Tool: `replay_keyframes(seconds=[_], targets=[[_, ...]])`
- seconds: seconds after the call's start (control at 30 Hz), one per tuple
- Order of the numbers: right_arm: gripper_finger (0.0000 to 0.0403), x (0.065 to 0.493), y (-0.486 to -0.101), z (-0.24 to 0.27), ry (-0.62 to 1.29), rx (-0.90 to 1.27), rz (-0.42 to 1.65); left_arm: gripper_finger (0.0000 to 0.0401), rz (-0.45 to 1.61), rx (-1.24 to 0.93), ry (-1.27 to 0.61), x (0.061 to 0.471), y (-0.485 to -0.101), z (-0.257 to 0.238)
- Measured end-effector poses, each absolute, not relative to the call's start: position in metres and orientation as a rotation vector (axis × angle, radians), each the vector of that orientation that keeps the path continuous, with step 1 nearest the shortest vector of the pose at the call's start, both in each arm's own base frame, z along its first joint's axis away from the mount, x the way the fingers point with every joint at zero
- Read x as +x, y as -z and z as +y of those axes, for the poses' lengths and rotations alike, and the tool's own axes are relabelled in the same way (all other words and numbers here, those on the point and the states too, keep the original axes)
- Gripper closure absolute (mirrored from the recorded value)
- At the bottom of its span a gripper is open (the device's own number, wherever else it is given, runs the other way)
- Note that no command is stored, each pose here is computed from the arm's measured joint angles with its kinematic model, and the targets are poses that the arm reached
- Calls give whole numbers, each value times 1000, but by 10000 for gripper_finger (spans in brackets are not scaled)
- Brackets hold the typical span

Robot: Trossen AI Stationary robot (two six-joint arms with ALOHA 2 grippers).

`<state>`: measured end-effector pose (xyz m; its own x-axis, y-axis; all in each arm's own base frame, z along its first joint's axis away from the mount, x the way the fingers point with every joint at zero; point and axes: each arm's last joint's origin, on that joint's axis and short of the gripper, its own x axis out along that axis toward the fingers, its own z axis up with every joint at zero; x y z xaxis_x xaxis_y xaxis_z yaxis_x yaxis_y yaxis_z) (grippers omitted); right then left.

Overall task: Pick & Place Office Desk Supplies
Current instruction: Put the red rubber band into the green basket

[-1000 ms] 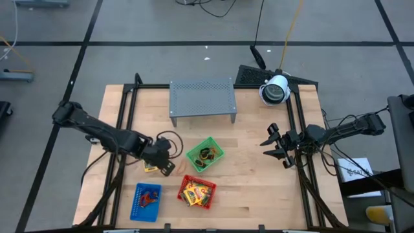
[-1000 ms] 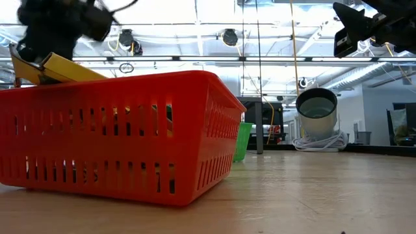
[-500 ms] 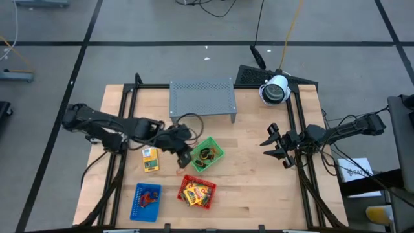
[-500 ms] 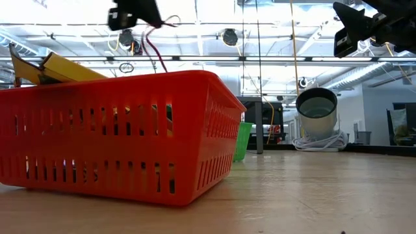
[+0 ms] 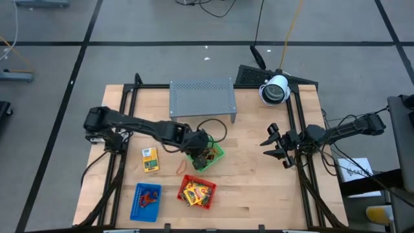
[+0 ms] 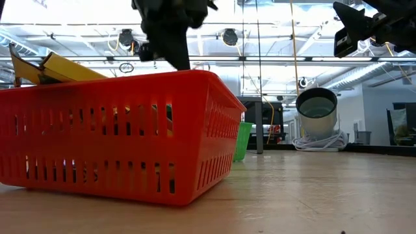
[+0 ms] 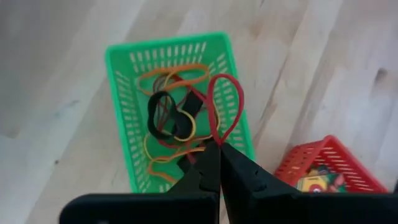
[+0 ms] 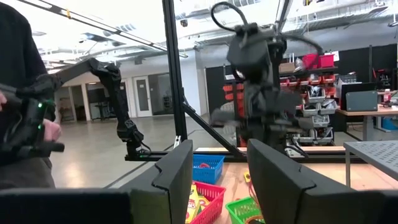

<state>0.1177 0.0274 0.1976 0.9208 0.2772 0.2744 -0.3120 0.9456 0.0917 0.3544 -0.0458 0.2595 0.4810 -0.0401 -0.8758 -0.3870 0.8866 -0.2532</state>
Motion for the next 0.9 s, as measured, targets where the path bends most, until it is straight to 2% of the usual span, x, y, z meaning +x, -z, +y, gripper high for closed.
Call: replay_keyframes(seconds=[0.27, 0.63, 0.73, 0.9], targets=[[261, 118, -198, 27, -304, 135, -262, 398, 1156, -483, -194, 370, -226, -41], [261, 118, -198, 27, -304, 135, -262, 396, 1215, -491, -242, 377, -205, -31], [261, 118, -198, 27, -304, 135, -262, 375, 1228, -474, -234, 377, -202, -31], [261, 118, -198, 27, -304, 135, -262, 311, 1219, -476, -232, 377, -203, -29]])
